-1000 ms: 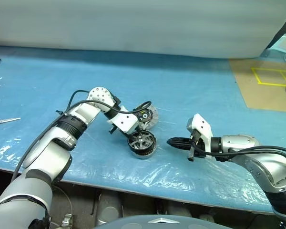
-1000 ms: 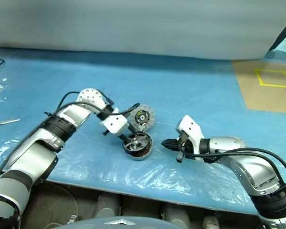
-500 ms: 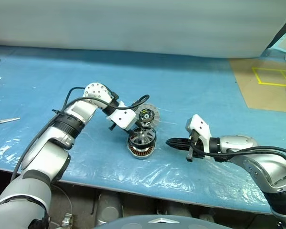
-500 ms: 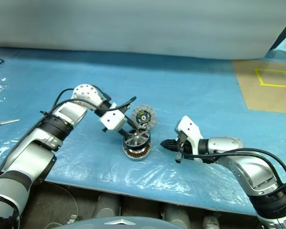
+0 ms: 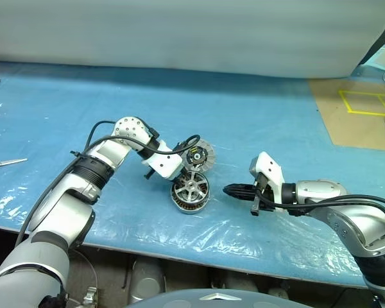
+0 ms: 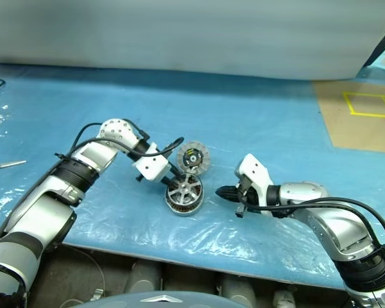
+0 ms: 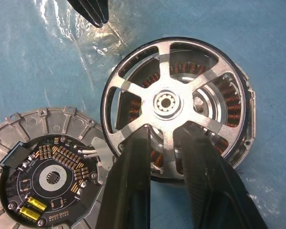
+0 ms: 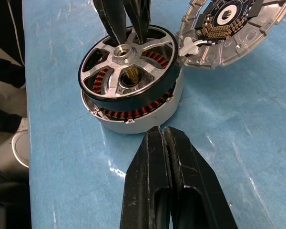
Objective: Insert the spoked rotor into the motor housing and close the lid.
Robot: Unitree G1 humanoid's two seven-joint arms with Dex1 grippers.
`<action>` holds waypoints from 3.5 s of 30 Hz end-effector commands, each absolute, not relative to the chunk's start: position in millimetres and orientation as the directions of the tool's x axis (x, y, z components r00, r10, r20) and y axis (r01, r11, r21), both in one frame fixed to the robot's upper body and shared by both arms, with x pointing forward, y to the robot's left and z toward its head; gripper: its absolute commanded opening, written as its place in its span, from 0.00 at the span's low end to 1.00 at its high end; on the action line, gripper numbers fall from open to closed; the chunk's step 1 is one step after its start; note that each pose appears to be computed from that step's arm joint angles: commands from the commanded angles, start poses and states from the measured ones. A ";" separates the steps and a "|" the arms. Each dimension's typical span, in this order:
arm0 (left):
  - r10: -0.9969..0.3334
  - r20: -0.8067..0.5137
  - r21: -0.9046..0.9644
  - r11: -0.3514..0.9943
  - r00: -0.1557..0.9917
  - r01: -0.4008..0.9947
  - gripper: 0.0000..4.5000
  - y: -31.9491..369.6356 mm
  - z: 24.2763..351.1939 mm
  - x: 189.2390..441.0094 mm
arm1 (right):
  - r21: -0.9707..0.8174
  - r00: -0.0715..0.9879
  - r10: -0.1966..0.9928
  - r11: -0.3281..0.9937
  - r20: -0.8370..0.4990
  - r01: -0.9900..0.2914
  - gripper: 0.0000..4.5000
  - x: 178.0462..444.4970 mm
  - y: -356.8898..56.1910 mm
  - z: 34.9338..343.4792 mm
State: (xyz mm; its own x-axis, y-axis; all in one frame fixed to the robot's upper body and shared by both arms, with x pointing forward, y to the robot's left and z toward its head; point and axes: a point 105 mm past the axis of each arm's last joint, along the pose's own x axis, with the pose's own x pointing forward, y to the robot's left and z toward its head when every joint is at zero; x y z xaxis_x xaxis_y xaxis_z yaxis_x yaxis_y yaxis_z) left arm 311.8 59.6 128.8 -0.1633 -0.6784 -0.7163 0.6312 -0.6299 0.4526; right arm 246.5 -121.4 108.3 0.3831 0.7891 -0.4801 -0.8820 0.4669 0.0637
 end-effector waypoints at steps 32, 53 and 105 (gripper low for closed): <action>-0.832 0.163 0.101 0.548 0.530 0.830 0.22 198.6 273.4 338.1 | -0.010 0.219 0.895 0.233 -0.388 -0.972 0.00 274.2 -56.4 130.5; -0.716 -0.102 -0.171 0.697 0.691 0.697 0.22 218.0 147.1 256.2 | 0.113 0.072 0.868 0.146 -0.492 -0.983 0.00 279.2 -48.6 68.5; -0.999 -0.045 -0.313 -0.010 -0.026 0.950 0.22 35.2 135.5 368.5 | 0.056 0.339 0.863 0.386 -0.374 -0.921 0.00 242.9 -99.8 154.5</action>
